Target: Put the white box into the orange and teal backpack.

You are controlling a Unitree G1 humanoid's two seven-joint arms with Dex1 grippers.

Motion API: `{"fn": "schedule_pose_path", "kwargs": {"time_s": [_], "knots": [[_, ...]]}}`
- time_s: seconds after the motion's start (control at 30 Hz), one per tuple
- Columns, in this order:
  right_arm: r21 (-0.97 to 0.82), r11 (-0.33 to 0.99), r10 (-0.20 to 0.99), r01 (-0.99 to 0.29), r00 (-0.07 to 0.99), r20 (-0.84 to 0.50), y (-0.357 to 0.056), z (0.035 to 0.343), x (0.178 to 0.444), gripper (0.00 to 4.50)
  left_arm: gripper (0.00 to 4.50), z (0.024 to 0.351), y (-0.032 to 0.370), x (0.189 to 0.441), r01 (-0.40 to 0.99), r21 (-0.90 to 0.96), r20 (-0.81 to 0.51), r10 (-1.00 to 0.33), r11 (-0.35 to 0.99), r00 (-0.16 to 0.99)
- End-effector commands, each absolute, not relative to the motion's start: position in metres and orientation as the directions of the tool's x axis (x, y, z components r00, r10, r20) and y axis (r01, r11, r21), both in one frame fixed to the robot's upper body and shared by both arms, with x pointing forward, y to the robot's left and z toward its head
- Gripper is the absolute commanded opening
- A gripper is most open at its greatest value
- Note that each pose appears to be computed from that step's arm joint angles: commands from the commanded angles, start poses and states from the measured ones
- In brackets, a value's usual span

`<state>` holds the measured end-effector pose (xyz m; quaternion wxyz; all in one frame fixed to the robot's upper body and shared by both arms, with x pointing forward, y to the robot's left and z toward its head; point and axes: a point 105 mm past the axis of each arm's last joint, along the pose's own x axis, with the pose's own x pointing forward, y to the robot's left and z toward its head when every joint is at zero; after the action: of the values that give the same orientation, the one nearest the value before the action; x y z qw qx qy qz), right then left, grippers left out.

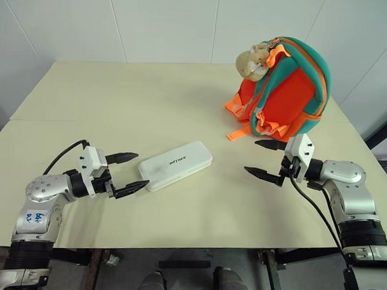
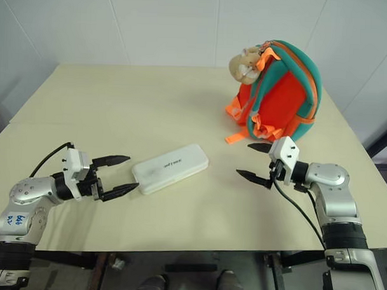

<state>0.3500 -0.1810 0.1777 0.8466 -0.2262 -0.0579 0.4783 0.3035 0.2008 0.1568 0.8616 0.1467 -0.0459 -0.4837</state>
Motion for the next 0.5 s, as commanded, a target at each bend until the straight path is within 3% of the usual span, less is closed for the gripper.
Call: {"fn": "schedule_pose_path", "kwargs": {"time_s": [0.03,0.27,0.37,0.5], "knots": [[-0.474,0.446,0.834,-0.759,0.545,-0.088,-0.186,0.193,0.35,4.46,4.5,0.17,0.199,0.304,0.803,0.352,-0.029,-0.852,0.481,0.523],[-0.464,0.394,0.886,-0.793,0.463,-0.038,-0.144,0.202,0.366,4.46,4.5,0.168,0.214,0.302,0.756,0.348,-0.013,-0.803,0.555,0.596],[-0.468,0.385,0.883,-0.796,0.465,-0.066,-0.129,0.191,0.384,3.88,3.93,0.163,0.234,0.302,0.691,0.366,-0.033,-0.733,0.624,0.679],[-0.45,0.39,0.87,-0.803,0.482,-0.107,-0.117,0.172,0.403,2.45,2.69,0.154,0.255,0.297,0.607,0.395,-0.071,-0.636,0.689,0.768]]}}
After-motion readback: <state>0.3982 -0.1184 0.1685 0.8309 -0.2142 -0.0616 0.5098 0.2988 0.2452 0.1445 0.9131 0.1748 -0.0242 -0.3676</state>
